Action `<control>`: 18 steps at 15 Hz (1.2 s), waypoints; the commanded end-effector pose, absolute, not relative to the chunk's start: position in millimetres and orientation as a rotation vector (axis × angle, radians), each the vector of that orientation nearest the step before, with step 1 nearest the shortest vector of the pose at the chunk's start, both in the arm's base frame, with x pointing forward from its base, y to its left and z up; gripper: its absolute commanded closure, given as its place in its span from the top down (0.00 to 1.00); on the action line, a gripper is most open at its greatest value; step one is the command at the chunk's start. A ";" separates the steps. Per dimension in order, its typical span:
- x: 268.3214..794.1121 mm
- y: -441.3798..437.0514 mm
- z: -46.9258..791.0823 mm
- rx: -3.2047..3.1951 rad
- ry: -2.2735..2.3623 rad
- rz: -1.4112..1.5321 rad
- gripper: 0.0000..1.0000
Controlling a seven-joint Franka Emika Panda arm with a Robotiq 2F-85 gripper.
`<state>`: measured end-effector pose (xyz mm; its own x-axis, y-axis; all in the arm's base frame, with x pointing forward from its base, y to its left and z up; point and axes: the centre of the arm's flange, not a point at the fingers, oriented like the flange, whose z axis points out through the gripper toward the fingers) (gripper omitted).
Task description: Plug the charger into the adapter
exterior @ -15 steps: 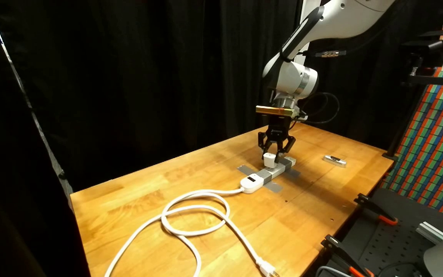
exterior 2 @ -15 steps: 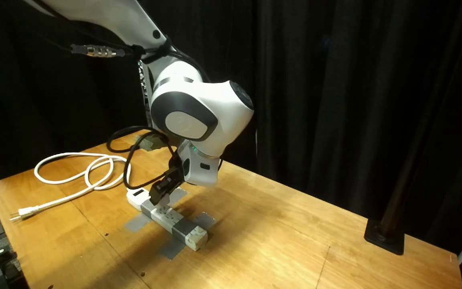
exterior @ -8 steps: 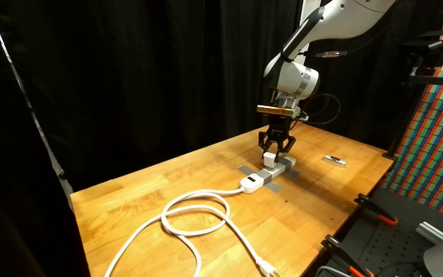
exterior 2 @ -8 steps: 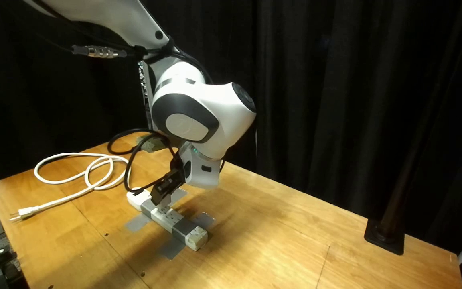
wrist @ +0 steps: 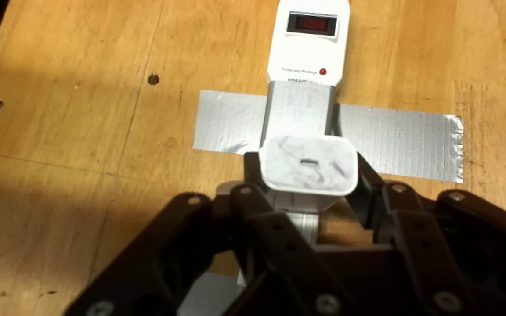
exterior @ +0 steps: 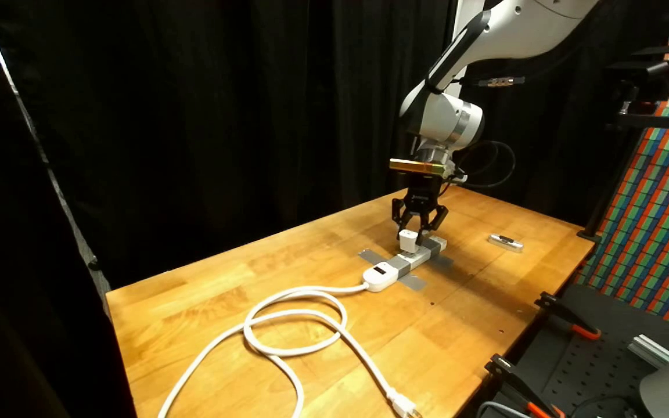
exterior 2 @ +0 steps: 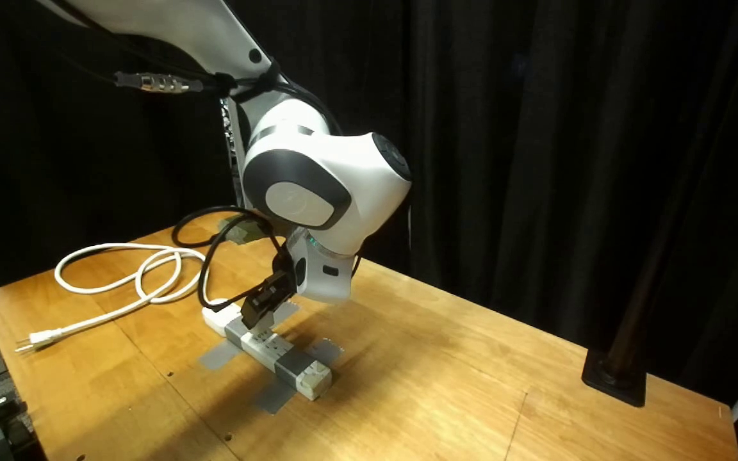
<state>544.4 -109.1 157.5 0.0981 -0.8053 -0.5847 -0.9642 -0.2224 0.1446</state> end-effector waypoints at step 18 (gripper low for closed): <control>523.9 -104.6 122.8 -2.096 1.749 0.815 0.74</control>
<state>538.4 -107.5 146.1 0.0811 -0.8034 -0.5899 -0.9689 -0.2023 0.1423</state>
